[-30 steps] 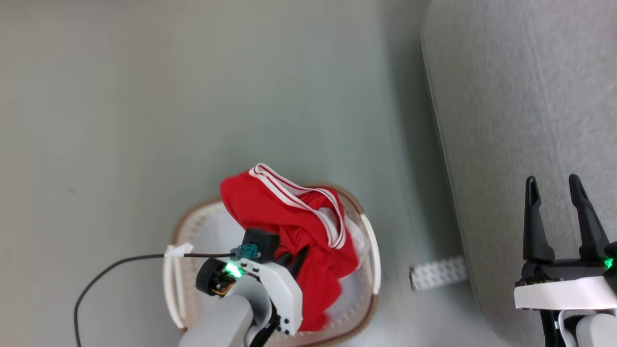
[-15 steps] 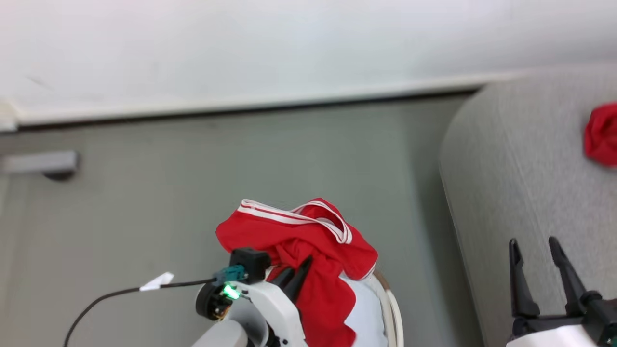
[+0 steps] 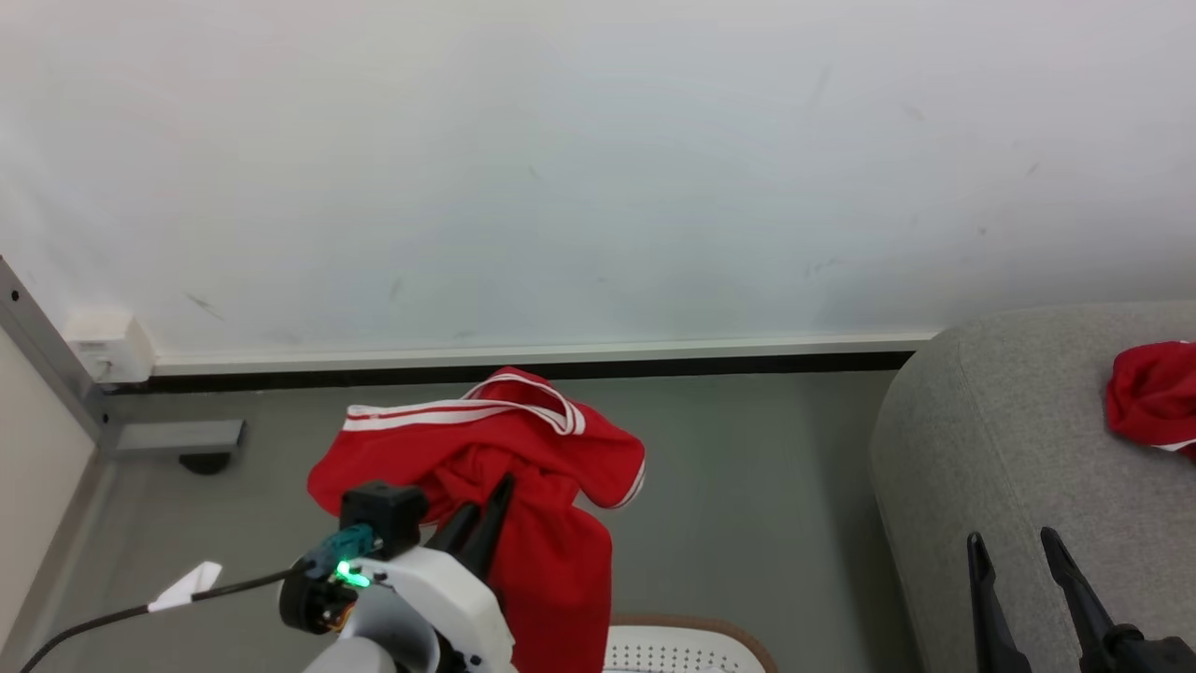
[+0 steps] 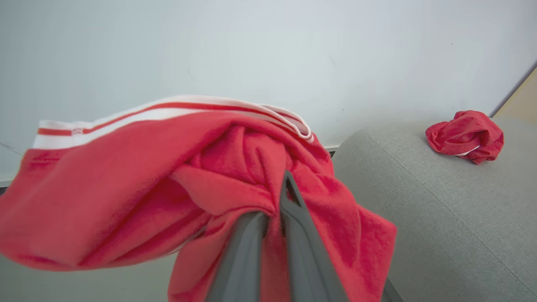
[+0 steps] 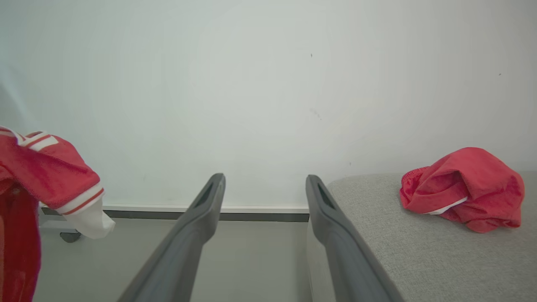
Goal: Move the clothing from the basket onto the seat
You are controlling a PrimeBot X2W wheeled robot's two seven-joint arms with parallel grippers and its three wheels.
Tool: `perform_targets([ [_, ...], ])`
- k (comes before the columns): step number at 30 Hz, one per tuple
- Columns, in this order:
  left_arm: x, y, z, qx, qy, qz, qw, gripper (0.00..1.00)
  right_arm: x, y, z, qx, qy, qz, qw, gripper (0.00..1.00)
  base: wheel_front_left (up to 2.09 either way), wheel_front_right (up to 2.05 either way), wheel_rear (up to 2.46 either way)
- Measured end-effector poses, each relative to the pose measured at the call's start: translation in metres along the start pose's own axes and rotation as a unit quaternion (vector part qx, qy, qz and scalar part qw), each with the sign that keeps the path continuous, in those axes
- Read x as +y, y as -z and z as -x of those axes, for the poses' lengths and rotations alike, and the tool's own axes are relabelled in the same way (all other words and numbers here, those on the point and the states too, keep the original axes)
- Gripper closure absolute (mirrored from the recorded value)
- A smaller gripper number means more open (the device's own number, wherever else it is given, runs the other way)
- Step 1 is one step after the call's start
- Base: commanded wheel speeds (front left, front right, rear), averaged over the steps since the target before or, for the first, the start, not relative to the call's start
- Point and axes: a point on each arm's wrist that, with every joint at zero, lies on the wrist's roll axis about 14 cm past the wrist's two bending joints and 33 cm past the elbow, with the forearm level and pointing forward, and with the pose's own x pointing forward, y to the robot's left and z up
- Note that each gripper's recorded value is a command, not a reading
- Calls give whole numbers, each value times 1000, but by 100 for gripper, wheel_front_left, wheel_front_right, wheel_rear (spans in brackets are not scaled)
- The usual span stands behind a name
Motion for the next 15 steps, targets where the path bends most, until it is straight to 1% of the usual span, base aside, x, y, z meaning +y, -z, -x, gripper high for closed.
perform_targets([
  [7,7,-29,20,-40,-19,-19,999,100,3,-7,12,-11,-2,-5,1000,0,0,0,0],
  [15,10,-49,37,-63,-30,-37,997,100,3,-9,24,-15,-2,-6,1000,0,0,0,0],
])
